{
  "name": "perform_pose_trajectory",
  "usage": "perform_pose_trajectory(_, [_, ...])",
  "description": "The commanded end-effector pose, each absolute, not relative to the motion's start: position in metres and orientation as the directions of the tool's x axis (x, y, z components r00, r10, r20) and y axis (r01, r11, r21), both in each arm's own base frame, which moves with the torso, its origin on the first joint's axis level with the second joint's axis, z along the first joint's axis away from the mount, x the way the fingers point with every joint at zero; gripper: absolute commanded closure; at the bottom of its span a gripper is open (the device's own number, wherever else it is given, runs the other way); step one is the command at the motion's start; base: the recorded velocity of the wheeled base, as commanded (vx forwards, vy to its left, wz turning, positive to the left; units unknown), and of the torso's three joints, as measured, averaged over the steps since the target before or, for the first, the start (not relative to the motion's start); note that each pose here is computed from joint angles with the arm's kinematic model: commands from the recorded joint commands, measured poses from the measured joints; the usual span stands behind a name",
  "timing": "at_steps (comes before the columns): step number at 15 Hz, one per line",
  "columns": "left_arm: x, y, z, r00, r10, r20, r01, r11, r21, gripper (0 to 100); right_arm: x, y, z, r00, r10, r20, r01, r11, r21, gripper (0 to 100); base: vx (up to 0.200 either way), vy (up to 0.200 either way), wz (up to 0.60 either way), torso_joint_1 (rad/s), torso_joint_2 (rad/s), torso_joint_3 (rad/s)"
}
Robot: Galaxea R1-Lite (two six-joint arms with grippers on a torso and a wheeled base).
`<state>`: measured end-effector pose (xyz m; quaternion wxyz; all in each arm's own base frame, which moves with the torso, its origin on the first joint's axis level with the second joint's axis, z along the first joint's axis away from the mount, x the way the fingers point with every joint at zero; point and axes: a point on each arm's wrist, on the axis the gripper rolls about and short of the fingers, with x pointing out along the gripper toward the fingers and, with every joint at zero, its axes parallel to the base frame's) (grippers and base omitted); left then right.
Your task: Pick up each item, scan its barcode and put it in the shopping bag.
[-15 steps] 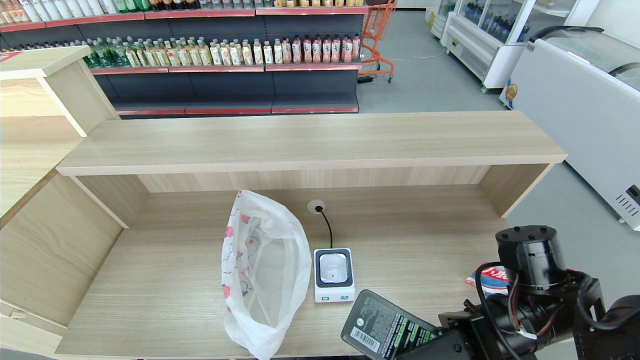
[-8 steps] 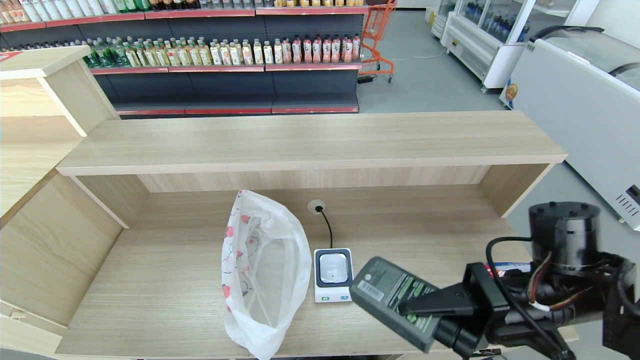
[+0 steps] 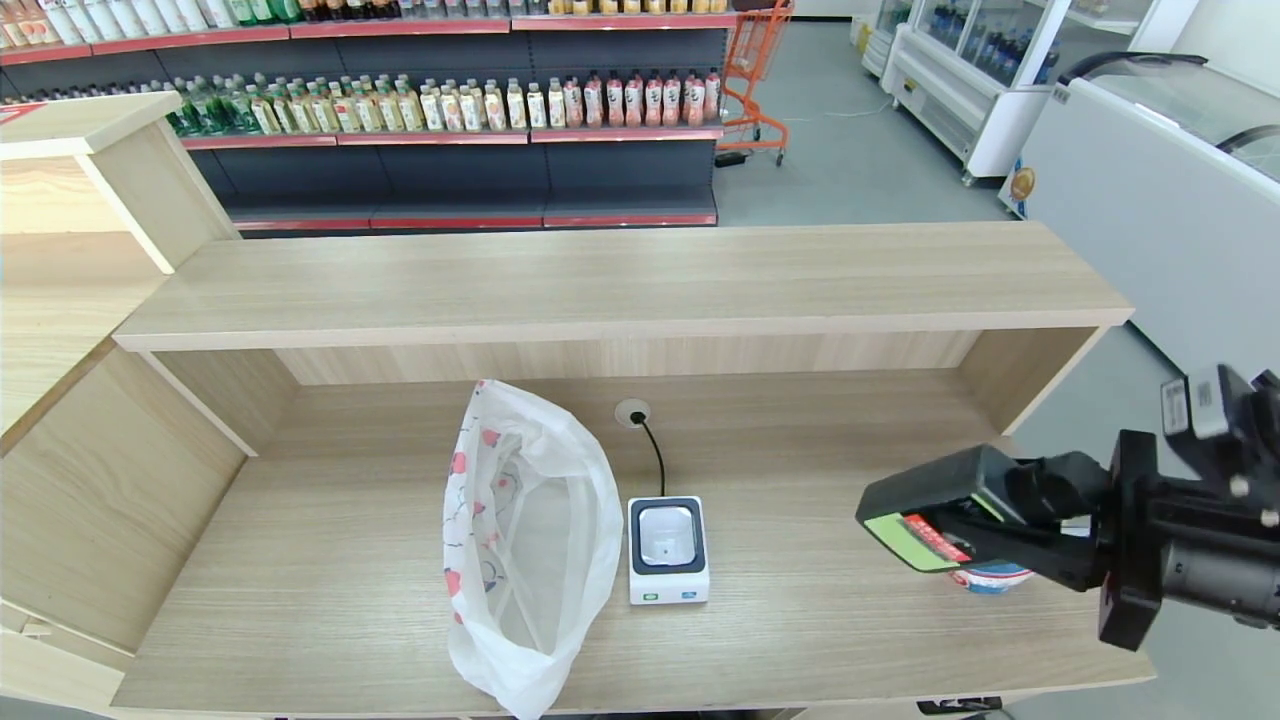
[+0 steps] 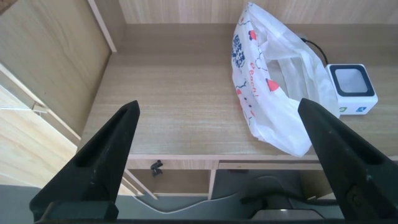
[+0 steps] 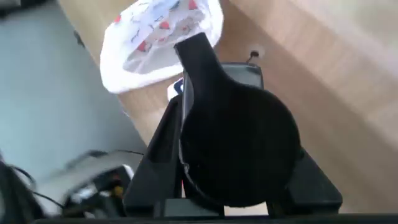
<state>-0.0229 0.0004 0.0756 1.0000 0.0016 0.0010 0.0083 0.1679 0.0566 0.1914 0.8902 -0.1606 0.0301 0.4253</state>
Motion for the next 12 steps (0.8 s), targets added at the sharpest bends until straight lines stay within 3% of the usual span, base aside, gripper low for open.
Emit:
perform_pose_trajectory(1, [-0.023,0.000,0.076,1.000,0.017,-0.002,-0.017,1.000,0.003,0,0.161,0.053,0.193,0.738,0.644,-0.203,-0.620,0.765,0.173,100,0.000,0.000,0.00,0.000,0.00,0.000])
perform_pose_trajectory(5, [-0.023,0.000,0.076,1.000,0.017,-0.002,-0.017,1.000,0.003,0,0.171,0.066,0.176,0.674,0.675,-0.301,-0.504,0.718,0.480,100,0.000,0.000,0.00,0.000,0.00,0.000])
perform_pose_trajectory(12, [-0.023,0.000,0.076,1.000,0.017,-0.002,-0.017,1.000,0.005,0,0.186,0.072,0.160,0.648,0.667,-0.367,-0.456,0.726,0.515,100,0.000,0.000,0.00,0.000,0.00,0.000])
